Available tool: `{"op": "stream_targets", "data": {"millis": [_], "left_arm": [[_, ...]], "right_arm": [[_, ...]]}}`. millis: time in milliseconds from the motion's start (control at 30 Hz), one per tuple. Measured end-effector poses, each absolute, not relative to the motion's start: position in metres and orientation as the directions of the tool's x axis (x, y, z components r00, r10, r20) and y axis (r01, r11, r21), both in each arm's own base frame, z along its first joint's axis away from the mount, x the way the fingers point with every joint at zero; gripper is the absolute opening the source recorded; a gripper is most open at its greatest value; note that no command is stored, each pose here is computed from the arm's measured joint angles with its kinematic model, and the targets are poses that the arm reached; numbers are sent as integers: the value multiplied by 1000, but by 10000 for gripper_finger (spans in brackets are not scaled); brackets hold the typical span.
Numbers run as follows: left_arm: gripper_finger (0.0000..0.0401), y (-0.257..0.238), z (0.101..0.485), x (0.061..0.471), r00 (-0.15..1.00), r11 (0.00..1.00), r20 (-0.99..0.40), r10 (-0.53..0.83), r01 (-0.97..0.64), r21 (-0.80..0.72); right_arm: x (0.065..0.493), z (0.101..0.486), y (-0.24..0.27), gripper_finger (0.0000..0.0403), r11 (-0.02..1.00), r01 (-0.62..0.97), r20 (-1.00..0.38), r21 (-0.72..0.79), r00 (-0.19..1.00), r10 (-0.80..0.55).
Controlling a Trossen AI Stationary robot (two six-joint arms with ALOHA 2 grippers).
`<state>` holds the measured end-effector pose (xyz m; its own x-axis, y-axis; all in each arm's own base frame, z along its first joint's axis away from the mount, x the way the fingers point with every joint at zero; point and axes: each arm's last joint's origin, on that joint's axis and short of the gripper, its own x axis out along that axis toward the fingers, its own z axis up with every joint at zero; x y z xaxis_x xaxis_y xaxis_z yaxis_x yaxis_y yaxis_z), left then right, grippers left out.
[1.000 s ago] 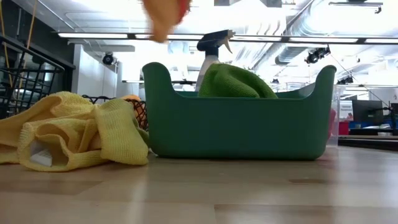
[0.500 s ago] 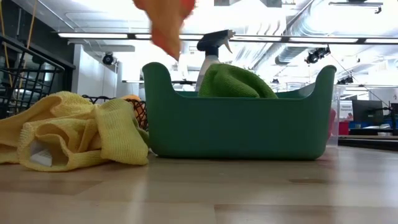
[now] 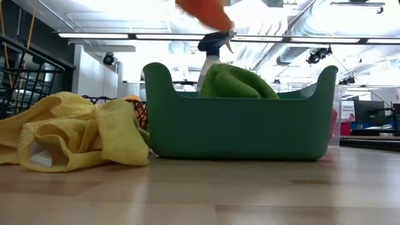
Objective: Sort microfiber towel by color & place in baskets
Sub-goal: Put the orange towel into the circular wire basket
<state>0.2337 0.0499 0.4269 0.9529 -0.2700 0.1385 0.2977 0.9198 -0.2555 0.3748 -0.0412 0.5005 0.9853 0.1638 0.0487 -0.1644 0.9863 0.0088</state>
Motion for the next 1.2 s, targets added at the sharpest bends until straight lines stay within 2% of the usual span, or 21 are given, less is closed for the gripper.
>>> {"op": "stream_targets", "data": {"millis": [200, 400, 533, 633, 700, 767, 900, 933, 1067, 1200], "left_arm": [[255, 53, 426, 244, 946, 916, 170, -275, 312, -252], [255, 56, 424, 255, 938, 908, 207, -280, 328, -261], [255, 56, 423, 258, 920, 895, 213, -329, 376, -241], [244, 55, 423, 258, 914, 893, 215, -343, 389, -226], [221, 55, 423, 258, 914, 899, 215, -343, 386, -207], [180, 56, 423, 258, 918, 908, 217, -333, 374, -189], [46, 56, 425, 257, 914, 920, 238, -328, 367, -141], [24, 57, 426, 257, 913, 921, 241, -329, 366, -129], [11, 64, 427, 253, 920, 931, 243, -307, 343, -123], [5, 76, 428, 245, 937, 946, 227, -265, 298, -128]], "right_arm": [[377, 506, -40, 0, 983, -186, 118, 9, 976, 184], [384, 501, -36, 0, 977, -213, 117, 27, 971, 209], [387, 500, -37, 0, 976, -215, 128, 26, 969, 210], [387, 501, -37, 0, 976, -215, 136, 24, 968, 210], [387, 501, -37, 0, 976, -216, 138, 23, 968, 211], [387, 501, -36, 0, 975, -219, 138, 28, 967, 213], [387, 501, -36, 0, 975, -219, 138, 33, 967, 212], [387, 501, -36, 0, 976, -216, 138, 38, 968, 209], [387, 501, -38, 8, 984, -164, 134, 75, 979, 153], [384, 498, -40, 64, 989, -90, 80, 114, 993, 81]]}}
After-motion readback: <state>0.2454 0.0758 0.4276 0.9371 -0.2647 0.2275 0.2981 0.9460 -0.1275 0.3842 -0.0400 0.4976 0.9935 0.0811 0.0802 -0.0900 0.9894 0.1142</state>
